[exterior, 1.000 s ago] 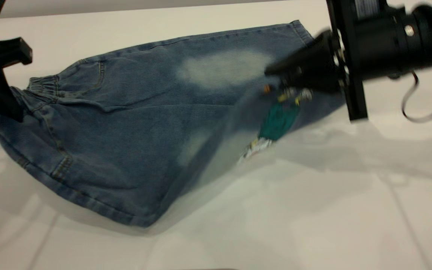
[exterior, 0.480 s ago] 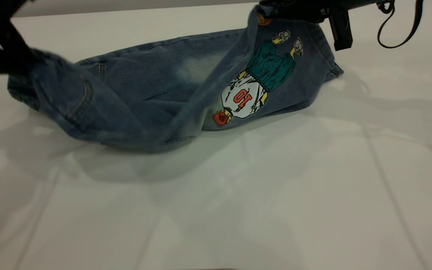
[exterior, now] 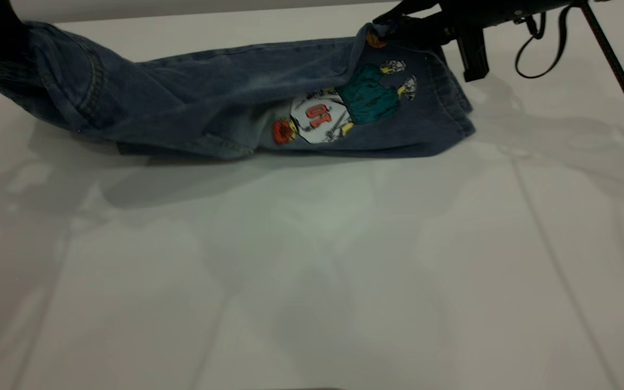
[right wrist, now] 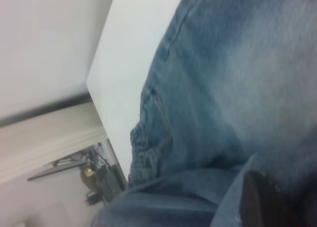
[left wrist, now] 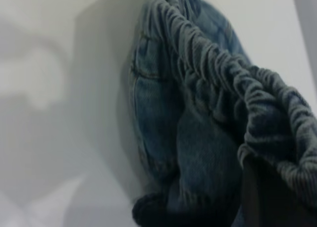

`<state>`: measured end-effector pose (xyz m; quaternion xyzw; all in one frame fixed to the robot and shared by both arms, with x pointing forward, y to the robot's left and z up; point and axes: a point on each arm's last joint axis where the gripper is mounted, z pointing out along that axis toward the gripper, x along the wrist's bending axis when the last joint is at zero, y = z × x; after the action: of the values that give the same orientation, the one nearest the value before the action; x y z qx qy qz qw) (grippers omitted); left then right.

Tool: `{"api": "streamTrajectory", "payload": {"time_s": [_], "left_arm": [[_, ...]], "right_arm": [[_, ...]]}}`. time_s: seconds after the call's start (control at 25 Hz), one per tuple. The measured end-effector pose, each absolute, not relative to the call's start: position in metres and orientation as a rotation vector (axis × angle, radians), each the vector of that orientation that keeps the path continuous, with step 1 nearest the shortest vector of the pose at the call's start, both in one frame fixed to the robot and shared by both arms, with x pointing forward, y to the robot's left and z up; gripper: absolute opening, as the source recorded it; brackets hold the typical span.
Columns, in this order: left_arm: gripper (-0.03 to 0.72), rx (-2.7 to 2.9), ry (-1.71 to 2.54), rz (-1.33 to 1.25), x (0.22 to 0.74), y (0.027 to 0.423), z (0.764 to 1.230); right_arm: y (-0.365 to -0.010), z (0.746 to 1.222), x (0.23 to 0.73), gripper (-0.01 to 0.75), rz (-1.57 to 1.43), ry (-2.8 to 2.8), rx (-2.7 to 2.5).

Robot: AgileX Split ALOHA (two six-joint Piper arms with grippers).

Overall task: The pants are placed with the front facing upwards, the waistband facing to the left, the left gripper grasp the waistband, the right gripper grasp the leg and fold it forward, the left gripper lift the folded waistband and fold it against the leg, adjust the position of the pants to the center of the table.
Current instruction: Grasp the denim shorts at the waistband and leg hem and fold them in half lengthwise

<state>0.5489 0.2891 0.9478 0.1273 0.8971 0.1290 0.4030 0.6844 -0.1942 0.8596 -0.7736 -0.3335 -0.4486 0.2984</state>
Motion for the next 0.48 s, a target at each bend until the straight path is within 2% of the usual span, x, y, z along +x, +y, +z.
{"api": "streamTrajectory", "payload": {"time_s": [0.48], "left_arm": [[0.085, -0.16, 2.346, 0.3, 0.554, 0.3, 0.914]], "right_arm": [[-0.2, 0.857, 0.708, 0.034, -1.219, -0.795, -2.177]]}}
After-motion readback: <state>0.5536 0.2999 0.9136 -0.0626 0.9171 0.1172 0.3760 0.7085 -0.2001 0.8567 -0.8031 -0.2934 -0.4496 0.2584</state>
